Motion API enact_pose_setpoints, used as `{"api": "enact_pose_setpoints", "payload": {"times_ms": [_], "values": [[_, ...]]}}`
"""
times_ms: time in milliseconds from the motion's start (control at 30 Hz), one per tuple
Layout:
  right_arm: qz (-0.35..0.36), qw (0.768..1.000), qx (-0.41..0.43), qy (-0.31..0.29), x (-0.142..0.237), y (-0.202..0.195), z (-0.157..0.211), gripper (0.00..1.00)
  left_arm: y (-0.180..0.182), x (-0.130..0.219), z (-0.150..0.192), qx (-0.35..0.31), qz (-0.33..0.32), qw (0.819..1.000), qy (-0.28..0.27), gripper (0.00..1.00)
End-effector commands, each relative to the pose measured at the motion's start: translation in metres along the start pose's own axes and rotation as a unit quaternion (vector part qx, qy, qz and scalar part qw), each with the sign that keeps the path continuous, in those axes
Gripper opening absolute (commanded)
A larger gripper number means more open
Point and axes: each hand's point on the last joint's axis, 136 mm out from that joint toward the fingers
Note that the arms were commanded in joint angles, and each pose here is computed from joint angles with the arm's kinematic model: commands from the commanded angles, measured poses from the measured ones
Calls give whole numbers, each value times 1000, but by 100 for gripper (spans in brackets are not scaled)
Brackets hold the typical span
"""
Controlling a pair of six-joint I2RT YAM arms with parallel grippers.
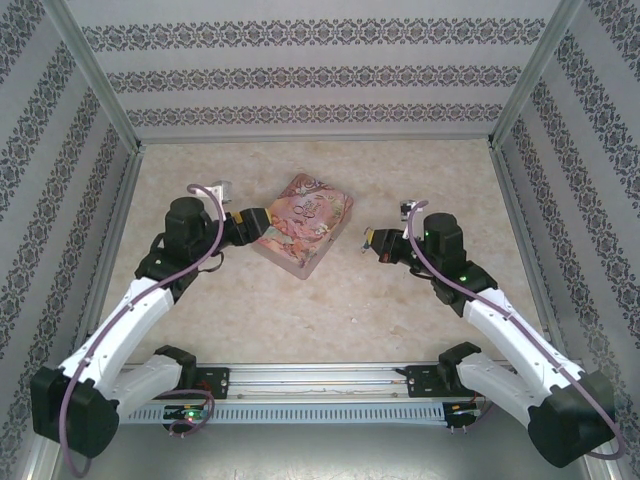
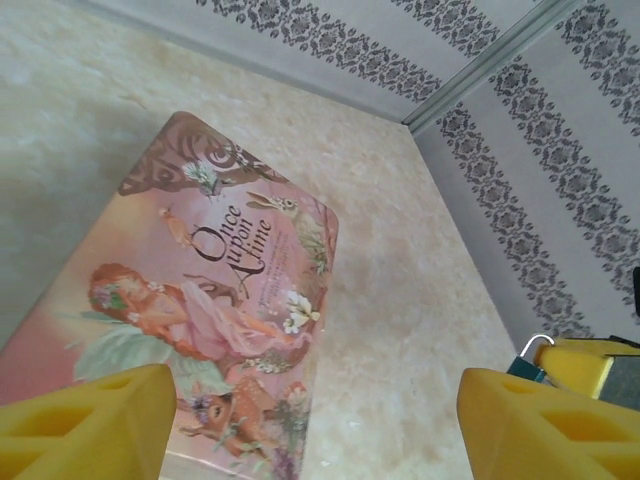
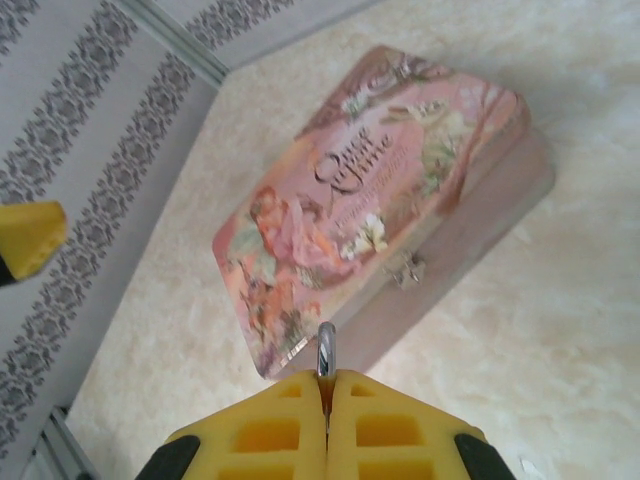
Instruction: Unlock a padlock with a key
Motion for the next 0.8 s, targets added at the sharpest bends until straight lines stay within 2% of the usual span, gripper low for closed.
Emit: {"api": "enact_pose_setpoints", "payload": {"times_ms": [0,200,333,467,600,767], "values": [[6,998,23,54,7,5,21,0,12,9,7,-66,-24,998,1,76],[19,993,35,112,6,1,54,0,11,30,18,-180,-34,983,19,84],[22,987,31,158,1,-7,84,0,23,37,25,-231,-58,971,11,92],[30,980,20,195,-1,-18,112,0,37,35,41,-251,-67,966,14,100],[41,974,6,221,-2,-28,133,0,45,29,59,-252,-55,966,31,99],[59,968,-2,243,-3,-41,152,0,49,24,64,-269,-55,961,43,99]]}}
Point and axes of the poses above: each hand's point on the last joint's axis, 136 mm out from that joint toward the fingers, its own x axis back along the fingers, its own y axis along the line the jaws close on, z = x × y
